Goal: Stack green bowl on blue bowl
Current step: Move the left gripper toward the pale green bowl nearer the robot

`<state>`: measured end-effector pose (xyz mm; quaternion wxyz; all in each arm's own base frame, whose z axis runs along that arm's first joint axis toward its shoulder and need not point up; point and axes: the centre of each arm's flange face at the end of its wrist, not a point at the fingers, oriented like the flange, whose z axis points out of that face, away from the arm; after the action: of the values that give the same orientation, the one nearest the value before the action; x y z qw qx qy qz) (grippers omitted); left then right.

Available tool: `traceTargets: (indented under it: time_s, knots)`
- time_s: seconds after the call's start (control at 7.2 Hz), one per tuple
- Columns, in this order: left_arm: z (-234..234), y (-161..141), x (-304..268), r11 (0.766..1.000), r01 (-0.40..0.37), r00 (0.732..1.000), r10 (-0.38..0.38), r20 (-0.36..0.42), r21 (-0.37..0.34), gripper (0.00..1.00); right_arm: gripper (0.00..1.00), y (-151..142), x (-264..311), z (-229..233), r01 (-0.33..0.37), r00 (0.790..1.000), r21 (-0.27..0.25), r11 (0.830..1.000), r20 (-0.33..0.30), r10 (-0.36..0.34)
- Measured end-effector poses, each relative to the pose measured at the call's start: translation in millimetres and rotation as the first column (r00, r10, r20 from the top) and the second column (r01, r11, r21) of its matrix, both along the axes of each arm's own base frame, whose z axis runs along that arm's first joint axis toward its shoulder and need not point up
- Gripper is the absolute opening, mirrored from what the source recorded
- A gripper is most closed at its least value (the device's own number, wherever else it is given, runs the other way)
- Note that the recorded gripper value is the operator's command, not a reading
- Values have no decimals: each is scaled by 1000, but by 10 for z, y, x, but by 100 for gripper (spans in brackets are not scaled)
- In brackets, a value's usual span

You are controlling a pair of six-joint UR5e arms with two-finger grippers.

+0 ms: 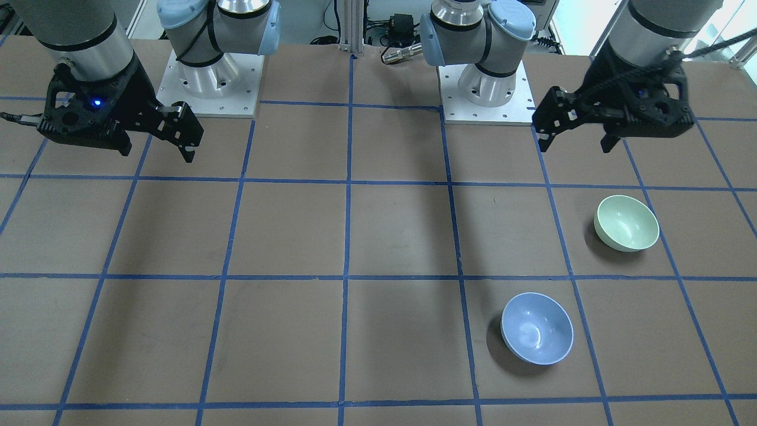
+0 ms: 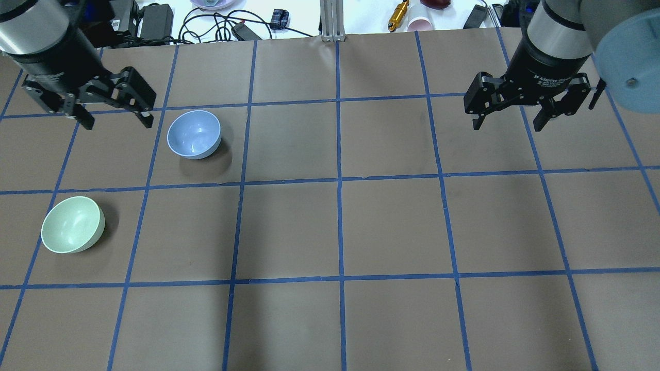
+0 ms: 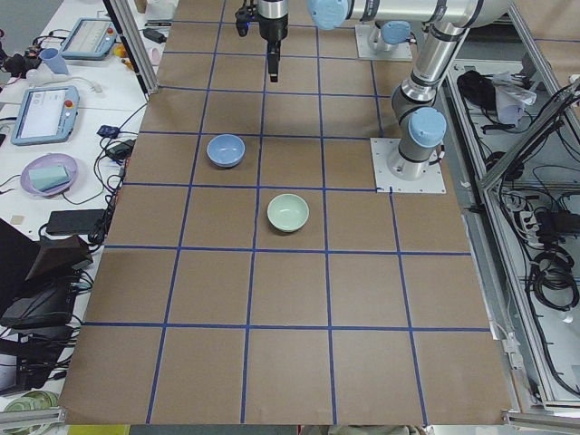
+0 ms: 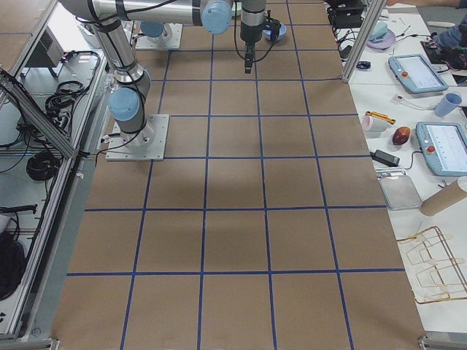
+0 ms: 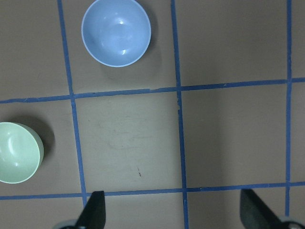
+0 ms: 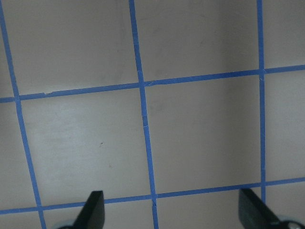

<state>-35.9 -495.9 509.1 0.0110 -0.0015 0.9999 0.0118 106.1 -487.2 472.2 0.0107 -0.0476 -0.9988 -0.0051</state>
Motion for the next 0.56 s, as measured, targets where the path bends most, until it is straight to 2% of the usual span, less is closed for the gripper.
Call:
traceTargets:
  time_s: [0.28, 0.56]
  knots:
    - [-238, -37, 645, 999, -2, 1000, 3, -15, 45, 100, 100, 0, 0, 0, 0, 1000, 0, 1000, 0, 0]
    - [-662, -49, 1327, 997, 37, 999, -35, -39, 64, 100, 100, 0, 0, 0, 0, 1000, 0, 1000, 1, 0]
